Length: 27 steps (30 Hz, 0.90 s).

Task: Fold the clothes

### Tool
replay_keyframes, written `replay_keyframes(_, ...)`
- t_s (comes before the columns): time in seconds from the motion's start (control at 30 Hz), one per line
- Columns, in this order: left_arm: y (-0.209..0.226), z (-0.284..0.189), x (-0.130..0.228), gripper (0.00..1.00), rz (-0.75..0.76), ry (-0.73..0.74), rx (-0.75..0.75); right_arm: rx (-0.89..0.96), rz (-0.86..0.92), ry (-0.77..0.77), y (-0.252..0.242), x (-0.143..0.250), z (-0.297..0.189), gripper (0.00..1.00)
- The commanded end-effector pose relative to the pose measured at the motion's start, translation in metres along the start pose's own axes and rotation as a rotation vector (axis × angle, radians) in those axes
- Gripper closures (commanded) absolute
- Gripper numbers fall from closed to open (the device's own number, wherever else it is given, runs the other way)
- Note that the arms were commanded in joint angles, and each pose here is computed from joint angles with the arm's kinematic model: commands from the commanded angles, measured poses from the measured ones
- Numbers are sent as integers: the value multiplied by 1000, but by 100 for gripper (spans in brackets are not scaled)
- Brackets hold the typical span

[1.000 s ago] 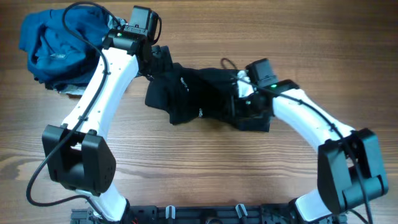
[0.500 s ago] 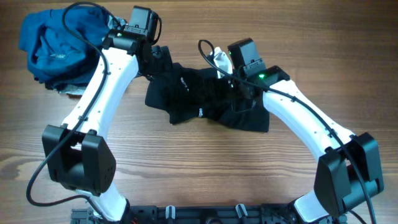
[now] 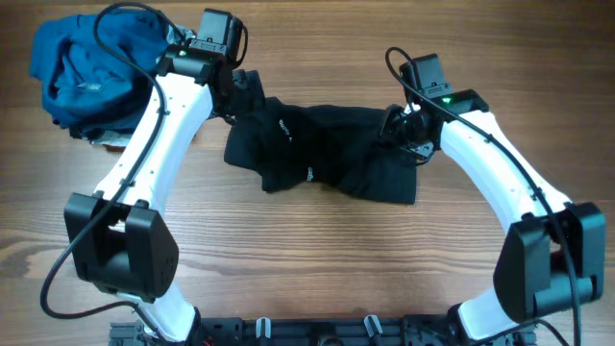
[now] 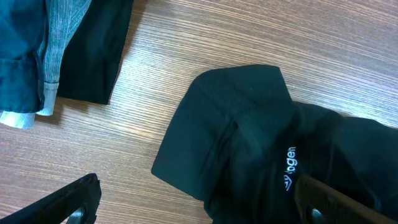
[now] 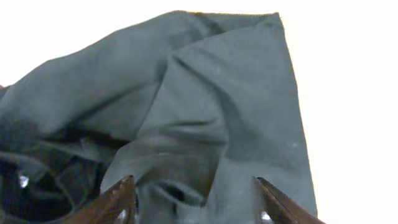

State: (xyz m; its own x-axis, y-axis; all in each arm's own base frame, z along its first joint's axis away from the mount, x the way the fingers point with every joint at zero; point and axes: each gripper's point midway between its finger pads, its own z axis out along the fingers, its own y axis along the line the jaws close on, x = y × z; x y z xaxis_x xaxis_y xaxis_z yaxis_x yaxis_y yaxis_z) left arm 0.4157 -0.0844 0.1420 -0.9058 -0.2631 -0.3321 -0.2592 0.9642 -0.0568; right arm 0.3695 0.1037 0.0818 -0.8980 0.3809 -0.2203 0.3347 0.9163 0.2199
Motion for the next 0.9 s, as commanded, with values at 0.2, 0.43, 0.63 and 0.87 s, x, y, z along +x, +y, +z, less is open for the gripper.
replay_keyframes(0.2, 13, -7, -10, 0, -31, -53, -46, -140, -94, 23, 29, -5, 34, 92)
replay_keyframes(0.43, 16, -7, -15, 0, -44, -63, -45, -362, -217, -144, 90, -36, 23, 96)
replay_keyframes(0.63, 18, -7, -13, 0, -45, -54, -50, -433, -308, -174, 114, -34, 9, 1)
replay_keyframes(0.87, 4, -4, 10, 0, -40, 61, 48, -356, -328, -166, 68, -45, -55, 1)
